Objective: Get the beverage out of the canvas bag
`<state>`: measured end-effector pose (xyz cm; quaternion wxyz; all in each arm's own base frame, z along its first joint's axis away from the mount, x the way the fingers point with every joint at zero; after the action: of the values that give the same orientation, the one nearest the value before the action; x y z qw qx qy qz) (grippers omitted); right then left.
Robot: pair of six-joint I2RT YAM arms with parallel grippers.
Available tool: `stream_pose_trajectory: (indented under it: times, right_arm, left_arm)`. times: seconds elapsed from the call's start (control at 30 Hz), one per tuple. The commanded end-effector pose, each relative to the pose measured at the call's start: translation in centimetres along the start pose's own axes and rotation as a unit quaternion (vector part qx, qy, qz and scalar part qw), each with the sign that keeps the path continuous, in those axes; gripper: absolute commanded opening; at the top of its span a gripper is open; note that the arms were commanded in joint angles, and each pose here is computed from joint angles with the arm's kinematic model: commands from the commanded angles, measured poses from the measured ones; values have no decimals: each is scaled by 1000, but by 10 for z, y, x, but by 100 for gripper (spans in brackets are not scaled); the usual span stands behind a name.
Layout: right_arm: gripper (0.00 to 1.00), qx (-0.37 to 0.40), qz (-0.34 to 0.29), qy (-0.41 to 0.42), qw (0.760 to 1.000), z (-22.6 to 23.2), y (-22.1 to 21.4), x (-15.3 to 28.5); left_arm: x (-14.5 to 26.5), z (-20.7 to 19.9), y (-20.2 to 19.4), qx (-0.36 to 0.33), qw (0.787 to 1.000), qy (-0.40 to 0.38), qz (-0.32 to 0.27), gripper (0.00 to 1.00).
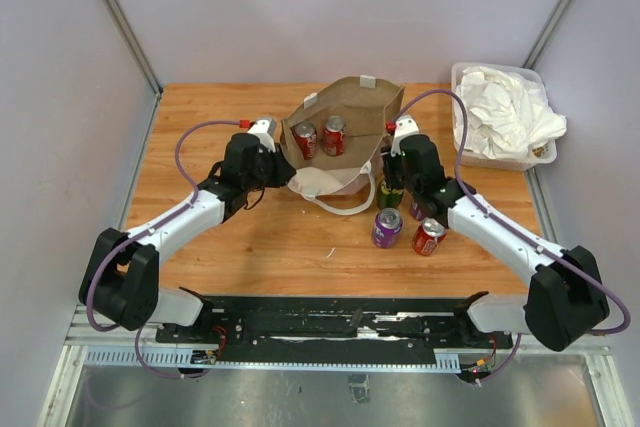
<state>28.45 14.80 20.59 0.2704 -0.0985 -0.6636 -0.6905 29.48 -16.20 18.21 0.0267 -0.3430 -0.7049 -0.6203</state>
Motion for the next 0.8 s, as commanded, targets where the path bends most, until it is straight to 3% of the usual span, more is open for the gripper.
stream_pose_trajectory:
  times: [0.0,0.13,0.2,0.3,0.6,0.77]
  right_arm:
    - [29,-34,-61,-9,998,-5,18,10]
    - [72,-30,-54,-12,998,-8,14,17]
    - [79,-26,-59,-13,998,-8,19,22]
    - [81,-19,-73,-12,997,-7,37,32]
    - [71,-14,-144,16,989,15,132,82]
    - [75,6,-122,75,990,41,175,79]
  left_arm:
    - [-3,6,-21,9,999,6,41,15]
    - [-3,6,-22,10,999,4,41,15]
    - [-4,5,-23,11,999,2,42,15]
    - [-4,5,-23,13,999,0,42,15]
    - [-4,4,-23,18,999,-6,38,15]
    - [-5,3,-24,21,999,-11,38,15]
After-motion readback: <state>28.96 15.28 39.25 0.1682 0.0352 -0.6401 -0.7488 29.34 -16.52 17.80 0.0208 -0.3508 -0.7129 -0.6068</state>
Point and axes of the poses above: each gripper's point midway between its finger pads, its own x axis back along the fingers, its own z axis along the line the jaws close on, y = z × x, the point moved 8 cm from there along x, back along the fingers, and after that the axes turned 11 degrees about -x, right-handed, at the moved point
